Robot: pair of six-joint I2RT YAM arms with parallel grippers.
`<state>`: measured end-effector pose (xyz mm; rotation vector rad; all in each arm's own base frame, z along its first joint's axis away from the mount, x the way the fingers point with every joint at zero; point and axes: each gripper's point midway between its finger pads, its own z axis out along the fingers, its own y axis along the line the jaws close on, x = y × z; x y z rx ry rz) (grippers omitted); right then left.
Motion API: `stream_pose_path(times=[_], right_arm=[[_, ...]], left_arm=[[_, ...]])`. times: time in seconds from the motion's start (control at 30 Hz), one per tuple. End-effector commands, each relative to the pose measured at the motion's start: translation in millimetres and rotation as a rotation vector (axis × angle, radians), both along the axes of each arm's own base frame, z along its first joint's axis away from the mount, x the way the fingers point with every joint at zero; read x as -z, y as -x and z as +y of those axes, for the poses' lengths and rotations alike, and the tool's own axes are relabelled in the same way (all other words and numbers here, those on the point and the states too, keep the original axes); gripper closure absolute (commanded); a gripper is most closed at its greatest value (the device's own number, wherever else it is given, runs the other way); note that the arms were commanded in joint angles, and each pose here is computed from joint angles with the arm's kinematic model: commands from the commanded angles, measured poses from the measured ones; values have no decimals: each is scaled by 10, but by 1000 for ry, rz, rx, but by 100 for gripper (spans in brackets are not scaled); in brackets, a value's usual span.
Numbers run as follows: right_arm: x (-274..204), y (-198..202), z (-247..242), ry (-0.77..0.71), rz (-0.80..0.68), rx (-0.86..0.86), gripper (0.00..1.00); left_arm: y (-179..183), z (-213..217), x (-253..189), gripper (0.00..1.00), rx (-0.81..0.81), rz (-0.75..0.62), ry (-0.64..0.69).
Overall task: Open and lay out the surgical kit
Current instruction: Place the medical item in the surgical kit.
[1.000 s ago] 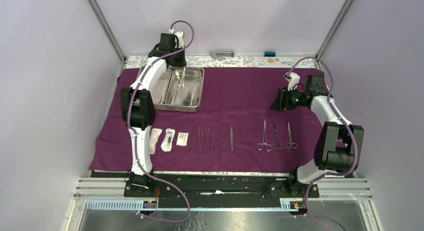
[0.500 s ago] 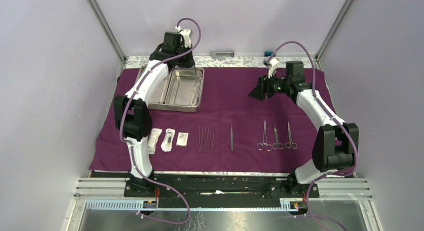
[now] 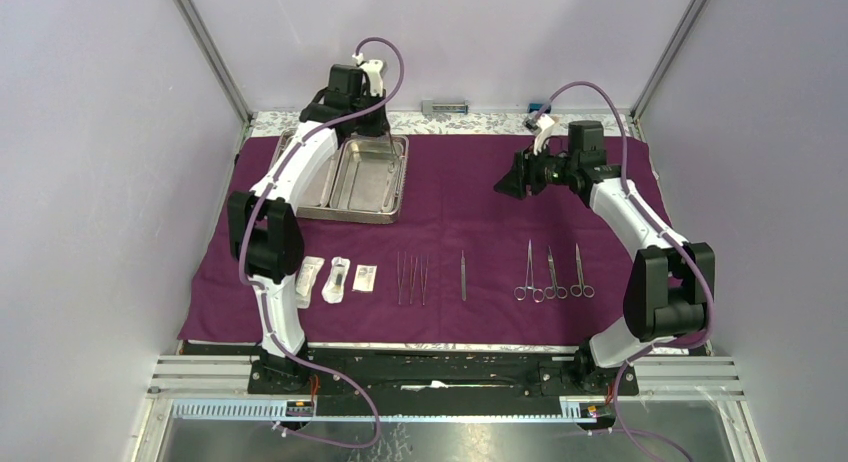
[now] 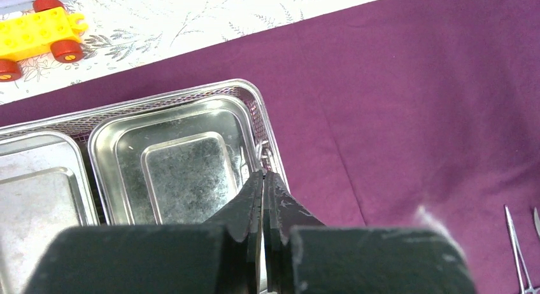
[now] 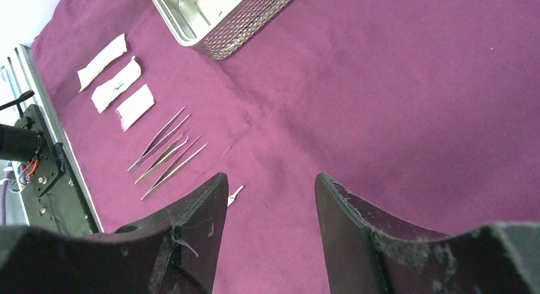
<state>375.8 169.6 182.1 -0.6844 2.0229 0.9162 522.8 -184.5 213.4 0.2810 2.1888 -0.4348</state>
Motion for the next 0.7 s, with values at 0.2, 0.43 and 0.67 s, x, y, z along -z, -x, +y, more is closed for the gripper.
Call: stream_pose_path(times=[0.2, 0.43, 0.67], right_arm=[[-47, -87, 197, 1, -36, -59, 41], [-36, -97, 238, 5, -35, -68, 41], [-49, -87, 291, -2, -36, -87, 40]], left_arm=[[-7, 150, -591, 100, -24, -178, -51], [13, 178, -667, 100, -16, -193, -73], [83, 96, -808, 100, 26, -185, -46]])
